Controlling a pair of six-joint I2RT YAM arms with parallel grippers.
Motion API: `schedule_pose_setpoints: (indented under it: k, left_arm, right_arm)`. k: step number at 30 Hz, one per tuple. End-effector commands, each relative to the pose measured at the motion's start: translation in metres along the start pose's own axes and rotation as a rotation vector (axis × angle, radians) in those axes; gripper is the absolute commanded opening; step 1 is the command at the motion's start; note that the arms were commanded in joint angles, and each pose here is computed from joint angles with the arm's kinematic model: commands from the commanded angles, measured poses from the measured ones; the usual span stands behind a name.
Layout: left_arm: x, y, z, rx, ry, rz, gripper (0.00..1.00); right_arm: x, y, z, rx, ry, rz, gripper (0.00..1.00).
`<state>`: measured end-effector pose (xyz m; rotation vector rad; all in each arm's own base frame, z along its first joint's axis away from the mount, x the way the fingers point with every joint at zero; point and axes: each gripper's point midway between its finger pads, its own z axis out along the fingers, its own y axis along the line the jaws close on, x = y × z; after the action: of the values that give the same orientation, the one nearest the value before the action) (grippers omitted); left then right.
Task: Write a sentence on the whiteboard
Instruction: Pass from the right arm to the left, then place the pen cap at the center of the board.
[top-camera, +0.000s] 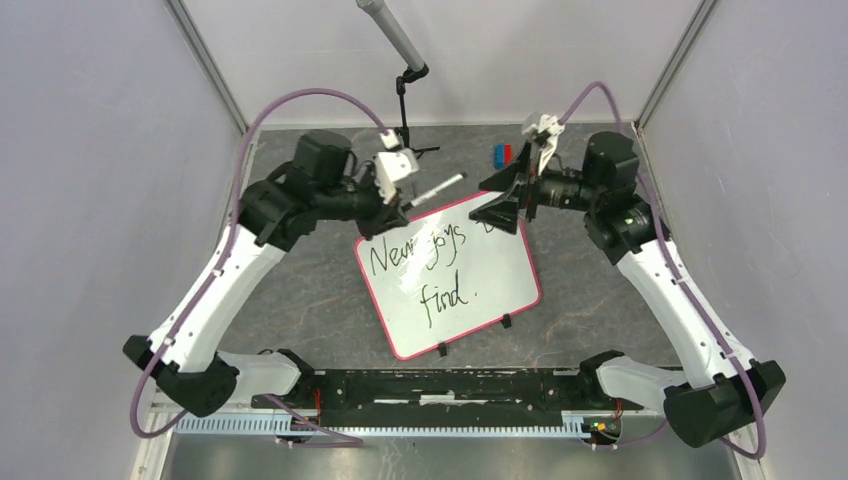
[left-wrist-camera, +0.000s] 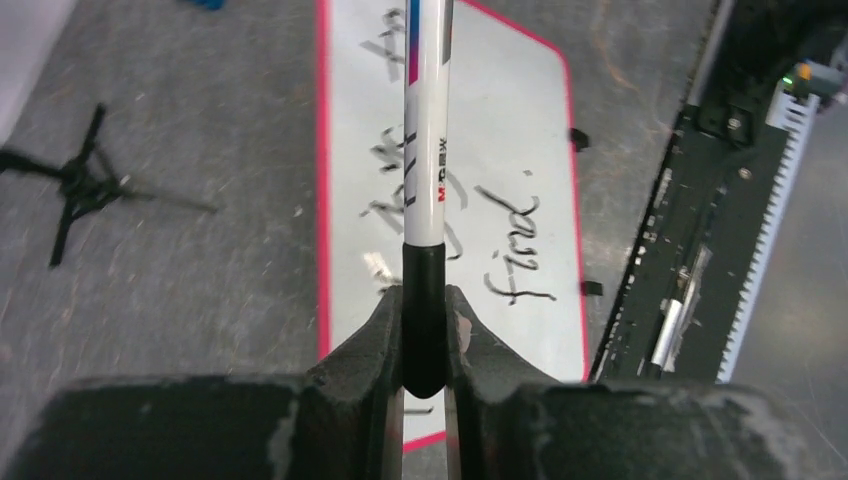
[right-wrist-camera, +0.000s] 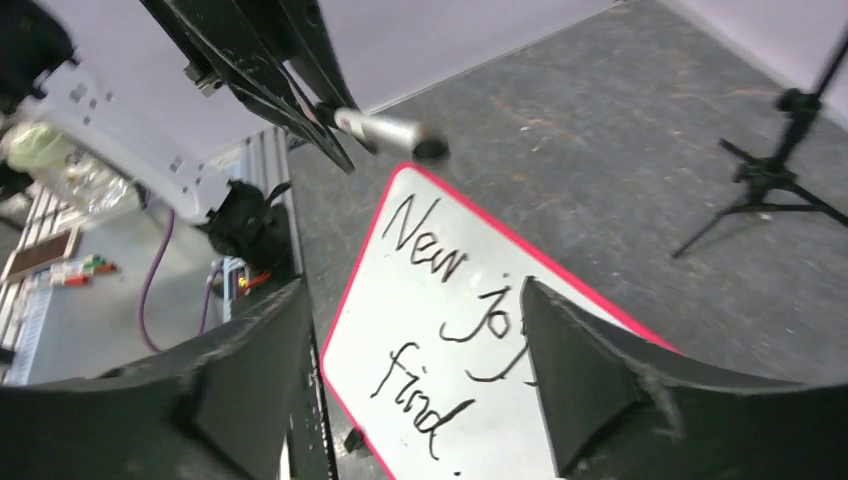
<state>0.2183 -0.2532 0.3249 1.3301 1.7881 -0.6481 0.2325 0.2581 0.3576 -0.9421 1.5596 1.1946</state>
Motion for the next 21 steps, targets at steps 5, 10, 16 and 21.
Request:
schedule_pose_setpoints:
  k: [5,10,16,21]
  left_arm:
    - [0.041,0.06,-0.054,-0.21,-0.039,-0.292,0.02]
    - [0.128,0.095,-0.082,-0.344,0.111,-0.5,0.02]
    - [0.241,0.11,-0.106,-0.431,0.289,-0.712,0.02]
    - [0.311,0.105,-0.099,-0.478,0.398,-0.81,0.02]
  right_arm:
    - [-0.045,-0.045,-0.053,0.177,-0.102,-0.057,0.98]
    - [-0.019,-0.085,-0.094,0.304,-0.098,-0.001,0.98]
    - [0.037,-0.126,-0.14,0.487,0.04,0.015,0.98]
    - [0.082,-0.146,-0.162,0.58,0.139,0.05,0.98]
